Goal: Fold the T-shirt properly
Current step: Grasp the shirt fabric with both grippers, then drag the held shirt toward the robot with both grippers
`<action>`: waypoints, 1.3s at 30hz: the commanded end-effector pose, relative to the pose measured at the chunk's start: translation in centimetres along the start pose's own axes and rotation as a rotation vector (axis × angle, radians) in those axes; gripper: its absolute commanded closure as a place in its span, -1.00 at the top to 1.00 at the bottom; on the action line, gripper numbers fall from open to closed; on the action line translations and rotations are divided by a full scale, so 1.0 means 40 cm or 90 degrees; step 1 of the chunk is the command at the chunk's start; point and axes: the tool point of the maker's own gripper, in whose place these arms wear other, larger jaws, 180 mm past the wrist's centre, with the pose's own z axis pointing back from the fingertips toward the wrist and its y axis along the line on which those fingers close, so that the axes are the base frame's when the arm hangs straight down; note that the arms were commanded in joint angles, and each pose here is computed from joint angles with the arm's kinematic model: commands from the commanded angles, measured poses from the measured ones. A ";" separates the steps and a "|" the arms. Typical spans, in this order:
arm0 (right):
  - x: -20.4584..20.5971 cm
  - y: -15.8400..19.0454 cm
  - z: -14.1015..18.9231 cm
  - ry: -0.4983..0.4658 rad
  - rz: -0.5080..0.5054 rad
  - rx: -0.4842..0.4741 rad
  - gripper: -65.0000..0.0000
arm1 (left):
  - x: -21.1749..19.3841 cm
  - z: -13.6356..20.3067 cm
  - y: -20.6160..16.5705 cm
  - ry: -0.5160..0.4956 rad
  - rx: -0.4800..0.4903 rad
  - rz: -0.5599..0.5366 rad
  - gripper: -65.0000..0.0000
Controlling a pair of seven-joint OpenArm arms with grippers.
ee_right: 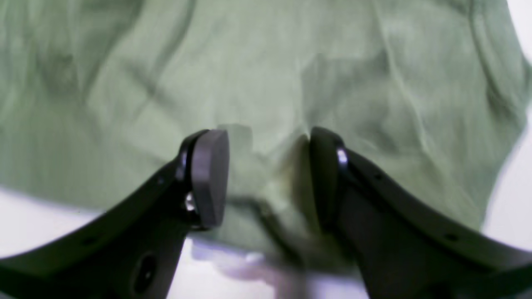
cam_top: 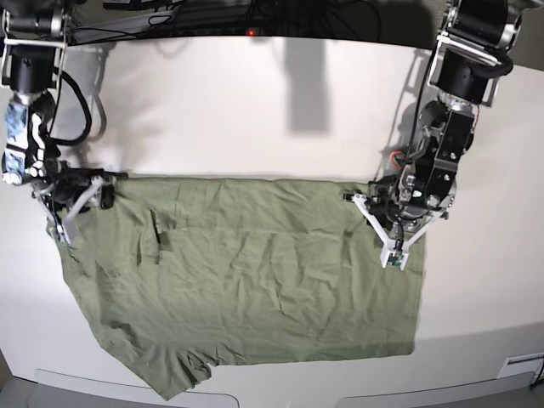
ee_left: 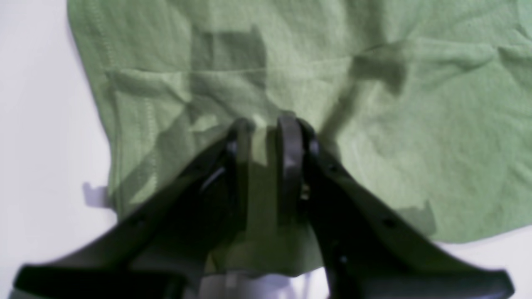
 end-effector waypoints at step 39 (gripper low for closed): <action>-0.141 0.130 0.085 0.068 0.083 0.032 -0.03 | -0.654 0.135 0.113 0.430 0.000 0.022 -0.71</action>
